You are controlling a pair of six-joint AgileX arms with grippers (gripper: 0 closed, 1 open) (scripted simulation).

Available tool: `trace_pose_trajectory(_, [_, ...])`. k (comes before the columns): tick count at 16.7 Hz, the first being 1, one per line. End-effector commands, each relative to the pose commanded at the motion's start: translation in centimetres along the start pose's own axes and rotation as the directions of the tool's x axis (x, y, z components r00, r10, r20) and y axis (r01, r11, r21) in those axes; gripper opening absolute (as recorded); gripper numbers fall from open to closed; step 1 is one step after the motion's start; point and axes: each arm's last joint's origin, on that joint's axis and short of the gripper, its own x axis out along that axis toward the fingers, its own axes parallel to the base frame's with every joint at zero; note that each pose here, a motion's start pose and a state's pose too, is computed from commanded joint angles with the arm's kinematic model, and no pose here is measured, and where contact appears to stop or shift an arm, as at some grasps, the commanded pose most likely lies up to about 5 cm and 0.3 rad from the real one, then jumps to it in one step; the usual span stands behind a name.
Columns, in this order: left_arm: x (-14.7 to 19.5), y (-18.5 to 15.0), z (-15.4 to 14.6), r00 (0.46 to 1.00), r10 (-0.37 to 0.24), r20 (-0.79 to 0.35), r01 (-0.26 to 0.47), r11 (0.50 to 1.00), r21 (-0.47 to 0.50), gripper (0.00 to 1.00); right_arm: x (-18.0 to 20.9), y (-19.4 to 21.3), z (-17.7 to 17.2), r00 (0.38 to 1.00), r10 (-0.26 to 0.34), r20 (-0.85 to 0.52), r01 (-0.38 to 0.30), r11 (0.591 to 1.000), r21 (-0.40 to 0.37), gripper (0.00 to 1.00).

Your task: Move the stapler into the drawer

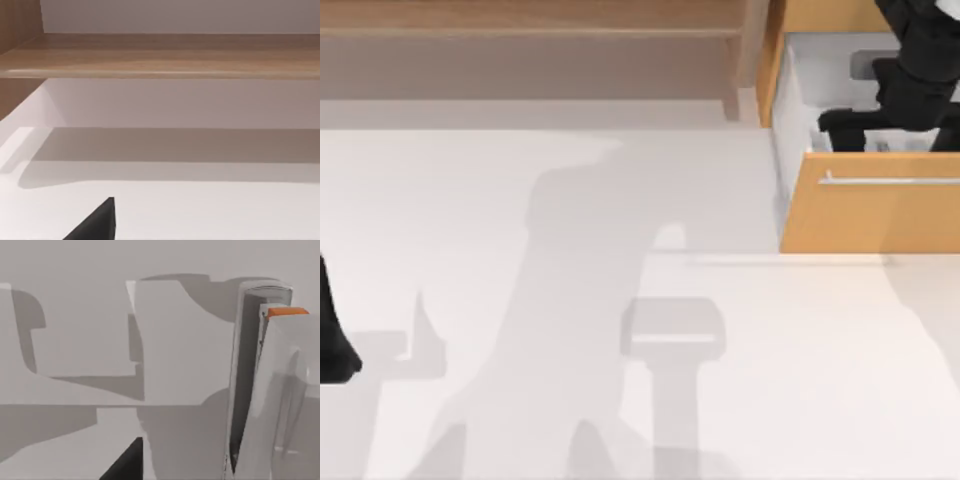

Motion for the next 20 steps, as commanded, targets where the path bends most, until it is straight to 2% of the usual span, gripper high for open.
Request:
trace_pose_trajectory(8, [0.0,0.0,0.0,1.0,0.0,0.0,0.0,1.0,0.0,1.0,0.0,0.1,0.0,1.0,0.0,0.0,0.0,1.0,-0.002,1.0])
trace_pose_trajectory(11, [0.0,0.0,0.0,1.0,0.0,0.0,0.0,1.0,0.0,1.0,-1.2,0.0,-0.3,0.999,-0.004,0.038,0.005,0.999,-0.042,1.0])
trace_pose_trajectory(13, [0.0,0.0,0.0,1.0,0.0,0.0,0.0,1.0,0.0,1.0,-3.0,0.0,-0.8,0.995,-0.006,0.101,0.017,0.994,-0.103,1.0])
trace_pose_trajectory(16, [0.0,0.0,0.0,1.0,0.0,0.0,0.0,1.0,0.0,1.0,-6.4,0.3,-2.1,0.972,-0.004,0.234,0.06,0.97,-0.236,1.0])
trace_pose_trajectory(18, [0.0,0.0,0.0,1.0,0.0,0.0,0.0,1.0,0.0,1.0,-8.6,1.2,-3.5,0.943,0.009,0.332,0.112,0.932,-0.345,1.0])
trace_pose_trajectory(20, [0.0,0.0,0.0,1.0,0.0,0.0,0.0,1.0,0.0,1.0,-10.4,2.6,-5.2,0.903,0.034,0.429,0.185,0.87,-0.456,1.0])
